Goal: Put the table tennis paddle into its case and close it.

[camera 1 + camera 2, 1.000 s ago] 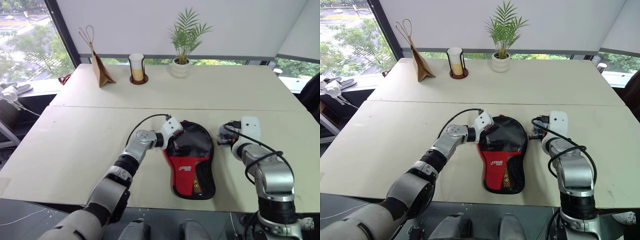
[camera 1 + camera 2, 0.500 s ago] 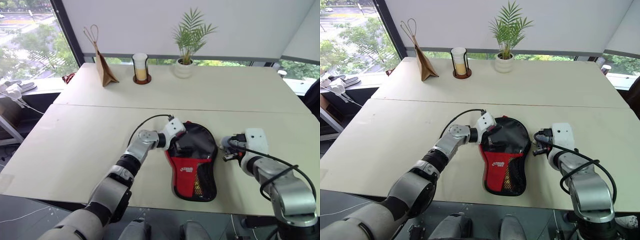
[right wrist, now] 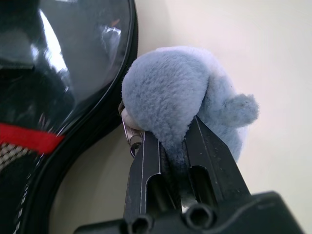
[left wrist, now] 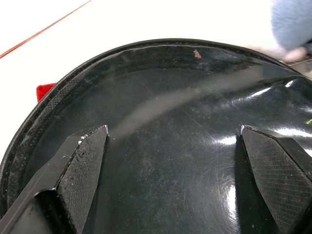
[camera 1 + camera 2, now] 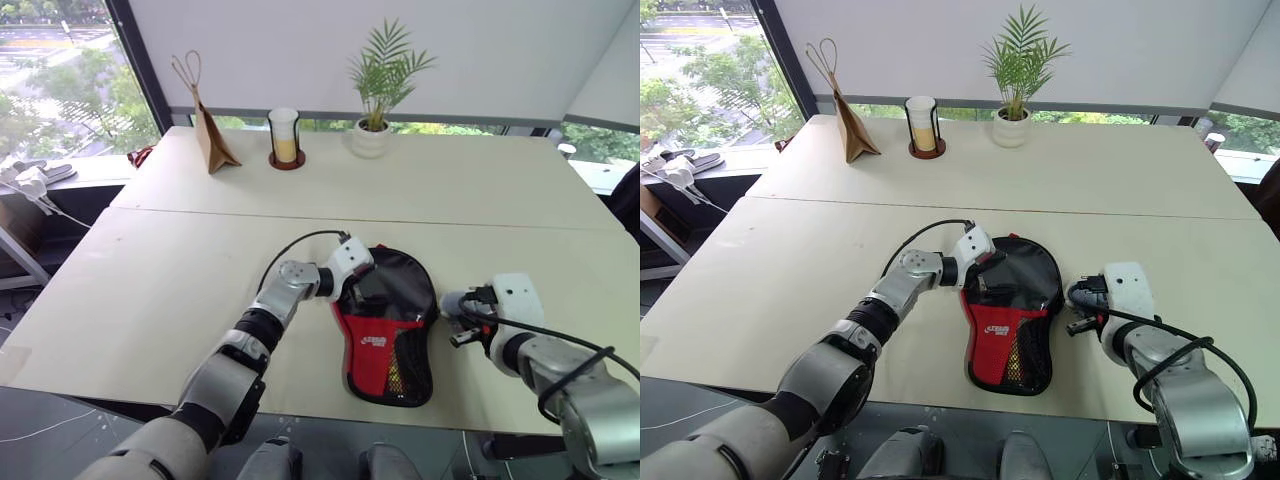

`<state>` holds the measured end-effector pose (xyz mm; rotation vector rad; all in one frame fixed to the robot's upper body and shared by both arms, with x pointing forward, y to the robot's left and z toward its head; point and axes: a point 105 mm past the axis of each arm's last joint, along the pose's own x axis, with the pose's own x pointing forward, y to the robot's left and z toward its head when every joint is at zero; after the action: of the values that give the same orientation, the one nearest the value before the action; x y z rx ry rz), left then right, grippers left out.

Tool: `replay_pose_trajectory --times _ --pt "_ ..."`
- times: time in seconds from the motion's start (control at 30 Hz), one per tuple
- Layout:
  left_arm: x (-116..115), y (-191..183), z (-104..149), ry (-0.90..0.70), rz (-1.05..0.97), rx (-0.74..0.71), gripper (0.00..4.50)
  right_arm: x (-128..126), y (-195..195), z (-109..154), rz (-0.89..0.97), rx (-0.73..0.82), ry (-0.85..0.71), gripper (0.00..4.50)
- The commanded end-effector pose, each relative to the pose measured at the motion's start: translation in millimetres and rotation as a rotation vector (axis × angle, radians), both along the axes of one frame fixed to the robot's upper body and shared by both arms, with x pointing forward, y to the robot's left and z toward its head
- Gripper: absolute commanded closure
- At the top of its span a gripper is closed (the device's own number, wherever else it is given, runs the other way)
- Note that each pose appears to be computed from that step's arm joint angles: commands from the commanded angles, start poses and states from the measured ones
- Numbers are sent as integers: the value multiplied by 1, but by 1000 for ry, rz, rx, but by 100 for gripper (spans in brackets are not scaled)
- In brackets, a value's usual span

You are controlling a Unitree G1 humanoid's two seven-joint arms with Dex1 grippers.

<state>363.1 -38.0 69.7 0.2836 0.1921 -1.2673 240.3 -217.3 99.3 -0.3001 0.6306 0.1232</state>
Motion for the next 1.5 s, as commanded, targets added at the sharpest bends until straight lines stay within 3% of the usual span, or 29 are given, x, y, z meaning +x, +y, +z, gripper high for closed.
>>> replay_pose_trajectory --times 0.03,0.43,0.47,0.6,0.7,0.87,0.97,1.07,1.17,1.5 --pt "-7 24 -50 112 59 154 0 -18 -2 -9 -19 9 79 446" --pt "-10 21 -52 110 48 154 0 -11 -19 1 -165 29 -11 446" --pt "-10 21 -53 110 48 155 0 -9 -17 4 -155 45 -24 364" --pt "-11 21 -53 110 48 152 0 3 -14 16 -18 39 -25 180" --pt "-11 20 -53 111 46 150 0 17 -25 44 151 -29 -43 40" --pt "-11 19 -52 108 46 145 0 18 -43 80 449 -65 35 40" --pt "-10 18 -51 106 47 143 0 18 -55 85 584 -126 92 40" --pt "-9 18 -50 104 50 142 0 21 -59 80 712 -188 135 40" --pt "-9 19 -50 103 52 140 0 38 -63 74 791 -314 106 40" --pt "-7 24 -50 99 73 135 0 57 -51 32 861 -236 238 40"
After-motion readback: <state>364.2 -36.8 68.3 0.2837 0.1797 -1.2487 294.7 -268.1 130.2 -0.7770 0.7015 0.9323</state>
